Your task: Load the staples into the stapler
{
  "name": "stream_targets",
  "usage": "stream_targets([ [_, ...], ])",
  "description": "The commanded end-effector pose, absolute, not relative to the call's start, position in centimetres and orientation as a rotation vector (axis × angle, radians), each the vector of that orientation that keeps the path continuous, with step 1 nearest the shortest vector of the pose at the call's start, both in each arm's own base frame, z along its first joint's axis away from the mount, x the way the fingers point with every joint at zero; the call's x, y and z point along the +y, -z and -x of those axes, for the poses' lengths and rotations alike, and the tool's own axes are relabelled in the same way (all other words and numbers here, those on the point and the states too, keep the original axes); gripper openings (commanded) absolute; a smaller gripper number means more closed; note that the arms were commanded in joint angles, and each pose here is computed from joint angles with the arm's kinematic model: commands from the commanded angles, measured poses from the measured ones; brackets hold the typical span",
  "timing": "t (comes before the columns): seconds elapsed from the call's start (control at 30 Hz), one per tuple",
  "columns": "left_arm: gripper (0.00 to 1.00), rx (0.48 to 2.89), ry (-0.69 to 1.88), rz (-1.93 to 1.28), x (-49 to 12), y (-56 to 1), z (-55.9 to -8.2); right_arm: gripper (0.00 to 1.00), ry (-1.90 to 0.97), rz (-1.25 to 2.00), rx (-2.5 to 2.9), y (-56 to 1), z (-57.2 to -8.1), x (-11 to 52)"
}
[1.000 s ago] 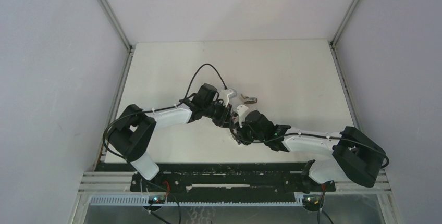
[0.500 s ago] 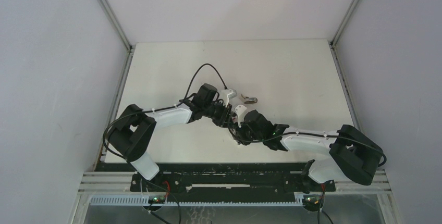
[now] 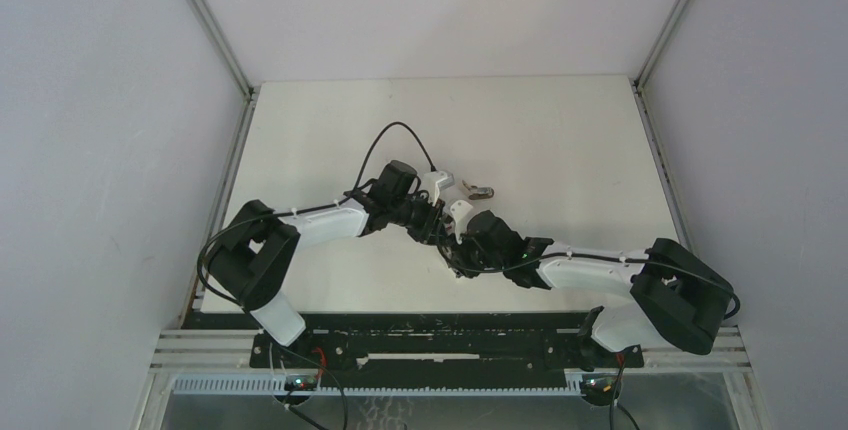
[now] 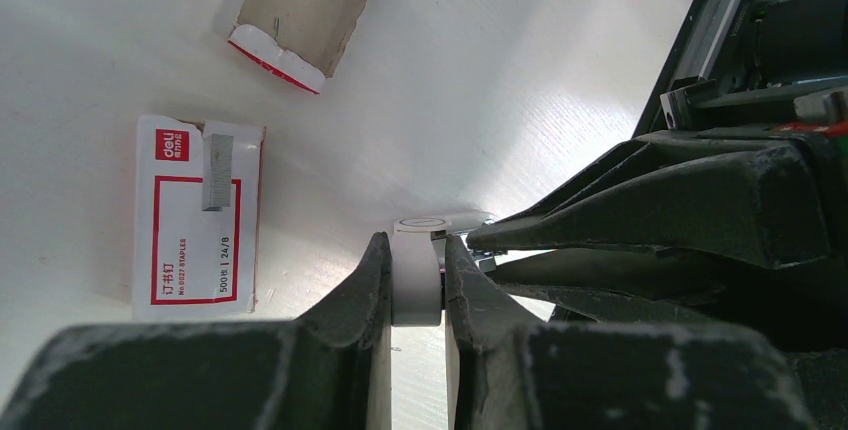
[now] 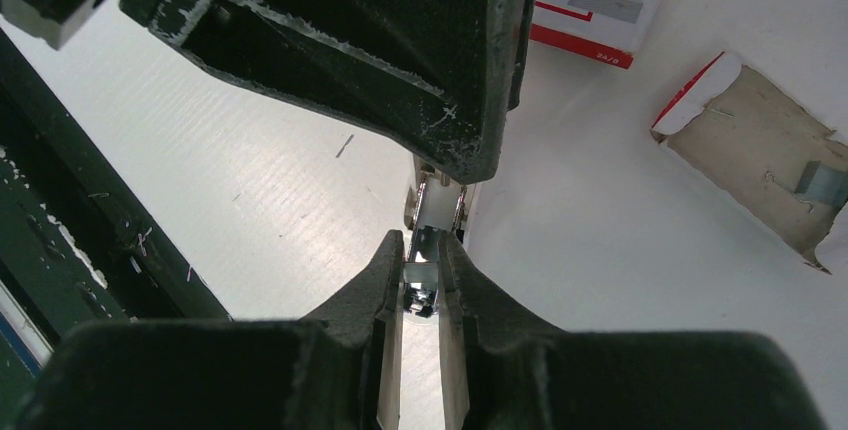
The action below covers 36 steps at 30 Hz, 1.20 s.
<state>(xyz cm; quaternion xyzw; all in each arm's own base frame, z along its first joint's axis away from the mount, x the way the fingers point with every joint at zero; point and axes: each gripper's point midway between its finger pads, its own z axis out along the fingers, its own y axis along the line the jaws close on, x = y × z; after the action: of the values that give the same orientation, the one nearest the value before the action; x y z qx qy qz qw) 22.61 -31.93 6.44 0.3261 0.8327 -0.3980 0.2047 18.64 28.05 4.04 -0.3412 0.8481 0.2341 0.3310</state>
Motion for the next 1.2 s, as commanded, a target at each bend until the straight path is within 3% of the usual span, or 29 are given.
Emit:
stream_targets([
  [0.0, 0.0, 2.312, 1.113, -0.949, -32.2, -6.1, -22.5, 0.11, -0.641, 0.877, 2.124, -6.7, -19.7, 29.5],
  [1.17, 0.0, 2.304, 1.11, -0.949, -32.3, -6.4, -22.5, 0.1, -0.523, 0.843, 2.182, -5.2, -20.6, 28.3],
])
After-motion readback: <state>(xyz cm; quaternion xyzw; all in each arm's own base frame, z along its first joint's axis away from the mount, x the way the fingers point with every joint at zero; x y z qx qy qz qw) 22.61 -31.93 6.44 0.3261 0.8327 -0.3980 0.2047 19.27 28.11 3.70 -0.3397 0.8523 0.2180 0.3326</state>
